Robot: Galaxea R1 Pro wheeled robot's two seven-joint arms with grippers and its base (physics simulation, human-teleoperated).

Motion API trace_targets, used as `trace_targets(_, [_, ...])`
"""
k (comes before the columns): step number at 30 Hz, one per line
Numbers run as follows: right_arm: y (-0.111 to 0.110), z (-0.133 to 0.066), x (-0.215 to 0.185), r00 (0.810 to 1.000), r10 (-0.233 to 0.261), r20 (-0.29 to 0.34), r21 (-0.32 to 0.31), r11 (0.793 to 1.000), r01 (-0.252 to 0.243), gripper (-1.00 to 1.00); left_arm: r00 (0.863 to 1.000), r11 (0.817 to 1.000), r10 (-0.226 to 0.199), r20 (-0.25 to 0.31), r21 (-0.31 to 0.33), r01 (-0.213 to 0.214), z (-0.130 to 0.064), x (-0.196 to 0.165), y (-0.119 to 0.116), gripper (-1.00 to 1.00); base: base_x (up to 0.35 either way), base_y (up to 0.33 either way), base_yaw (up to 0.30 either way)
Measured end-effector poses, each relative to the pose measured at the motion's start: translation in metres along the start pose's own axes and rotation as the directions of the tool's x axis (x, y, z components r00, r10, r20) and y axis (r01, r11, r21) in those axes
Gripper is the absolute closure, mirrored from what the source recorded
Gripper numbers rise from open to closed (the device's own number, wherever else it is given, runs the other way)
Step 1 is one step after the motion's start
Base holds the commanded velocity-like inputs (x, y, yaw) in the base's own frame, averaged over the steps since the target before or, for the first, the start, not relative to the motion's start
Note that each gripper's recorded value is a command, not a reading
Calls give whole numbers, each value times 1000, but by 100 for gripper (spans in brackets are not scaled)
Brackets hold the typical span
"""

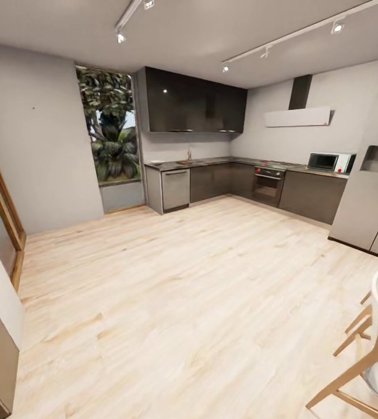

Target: In the kitchen, take the Vidalia onion out of the sink, dice it on the chopping board with the paring knife, put the diced onion into the bowl on the countertop, then place both the paring knife and the chopping board into the sink.

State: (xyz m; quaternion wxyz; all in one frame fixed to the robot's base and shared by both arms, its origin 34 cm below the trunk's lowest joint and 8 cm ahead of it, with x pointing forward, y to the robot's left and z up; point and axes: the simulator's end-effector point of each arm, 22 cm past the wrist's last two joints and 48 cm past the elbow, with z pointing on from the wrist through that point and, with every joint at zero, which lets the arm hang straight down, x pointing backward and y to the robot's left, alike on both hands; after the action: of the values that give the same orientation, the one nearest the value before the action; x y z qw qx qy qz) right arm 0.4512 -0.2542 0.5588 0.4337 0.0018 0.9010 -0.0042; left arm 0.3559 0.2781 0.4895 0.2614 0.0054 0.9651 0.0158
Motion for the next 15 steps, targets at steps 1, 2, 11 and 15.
trace_targets(1, [0, 0, 0, 1000, 0, 0, 0, 1000, 0, -100, 1000, 1000, 0, 0, 0, 0, 0, 0, 0, -100, 298, 18, 0])
trace_targets(2, [0, 0, 0, 1000, 0, 0, 0, 1000, 0, -100, 1000, 1000, 0, 0, 0, 0, 0, 0, 0, -100, 298, 11, 0])
trace_targets(11, [0, 0, 0, 1000, 0, -1, 0, 1000, 0, -100, 1000, 1000, 0, 0, 0, 0, 0, 0, 0, -100, 298, 3, 0])
trace_targets(15, [0, 0, 0, 1000, 1, 0, 0, 1000, -1, -100, 1000, 1000, 1, 0, 0, -1, 0, 0, 0, -100, 298, 0, 0])
